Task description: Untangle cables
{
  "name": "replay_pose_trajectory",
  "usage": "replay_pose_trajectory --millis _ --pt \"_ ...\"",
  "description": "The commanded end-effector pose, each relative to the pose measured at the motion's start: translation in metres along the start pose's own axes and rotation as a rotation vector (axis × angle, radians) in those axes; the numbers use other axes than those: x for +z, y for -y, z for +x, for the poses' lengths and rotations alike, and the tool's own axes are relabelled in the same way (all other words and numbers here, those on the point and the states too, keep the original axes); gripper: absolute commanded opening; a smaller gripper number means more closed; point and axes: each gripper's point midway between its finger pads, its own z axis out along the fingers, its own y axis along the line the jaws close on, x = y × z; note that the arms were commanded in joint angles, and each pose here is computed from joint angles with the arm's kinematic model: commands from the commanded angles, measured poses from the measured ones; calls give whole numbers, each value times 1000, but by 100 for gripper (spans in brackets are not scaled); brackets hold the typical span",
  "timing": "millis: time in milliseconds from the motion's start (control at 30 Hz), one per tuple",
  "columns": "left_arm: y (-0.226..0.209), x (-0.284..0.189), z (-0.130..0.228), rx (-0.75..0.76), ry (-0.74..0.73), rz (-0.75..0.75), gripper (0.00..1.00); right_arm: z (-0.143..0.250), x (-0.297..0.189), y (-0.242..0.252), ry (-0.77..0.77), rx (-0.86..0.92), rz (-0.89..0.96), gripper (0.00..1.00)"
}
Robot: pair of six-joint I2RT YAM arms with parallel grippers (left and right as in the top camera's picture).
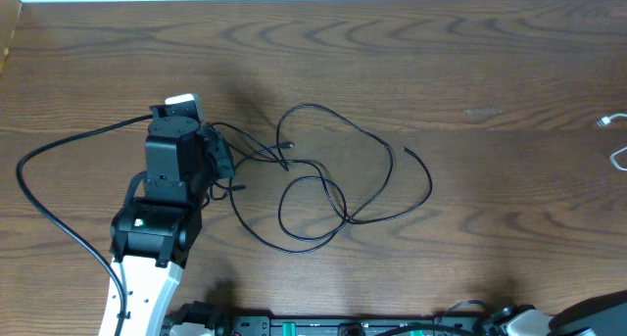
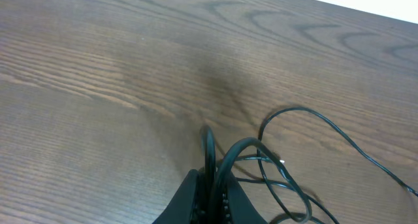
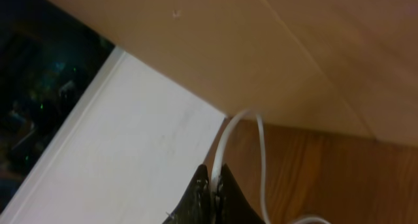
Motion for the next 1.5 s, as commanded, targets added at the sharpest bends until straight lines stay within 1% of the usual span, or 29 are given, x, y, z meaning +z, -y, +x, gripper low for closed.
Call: replay_pose_trajectory --millis 0,133,300,433,533,567,600,633,667,700,800,933,1033,1100,1167,1300,1367,1400,1433,1467 --pt "-2 -1 -3 10 9 -7 8 8 21 5 16 10 33 2" --pt "-2 -1 -3 10 9 -7 8 33 49 17 -46 14 77 2" --pt "-2 -1 -3 10 9 -7 8 58 84 39 -184 -36 174 2" --pt "-2 -1 -3 9 8 -6 8 78 98 75 -289 -49 340 2" --pt "-1 -1 -2 2 7 -2 8 99 98 103 -362 -36 443 1" --pt "0 -1 -2 2 5 6 8 109 98 112 -393 -28 468 10" --pt "2 -1 -2 2 3 12 8 117 97 120 -420 -21 490 29" --pt "2 -1 -2 2 2 16 8 127 95 129 -452 -12 516 53" --pt "2 -1 -2 2 2 16 8 135 92 137 -481 -5 540 82" --pt "2 -1 -2 2 2 16 8 145 90 144 -513 4 565 99" --pt "2 -1 -2 2 2 16 8 165 82 159 -586 21 620 99" --pt "3 -1 -1 3 1 20 8 181 69 163 -649 60 670 99" --pt "3 -1 -1 2 0 20 8 198 64 150 -722 111 630 99" --pt "3 -1 -1 2 0 20 8 212 65 133 -788 111 548 99" --pt "4 -1 -1 3 -1 26 8 225 66 115 -853 49 454 99" --pt "7 -1 0 3 -7 44 8 253 61 91 -957 -119 345 99" --pt "7 -1 0 3 -7 45 8 270 60 76 -1002 -234 276 99" --pt "7 -1 0 3 -7 45 8 281 59 67 -1027 -319 230 99" --pt "7 -1 0 3 -7 45 8 287 59 62 -1039 -371 207 96" --pt "7 -1 0 3 -7 45 8 295 58 56 -1052 -454 179 86"
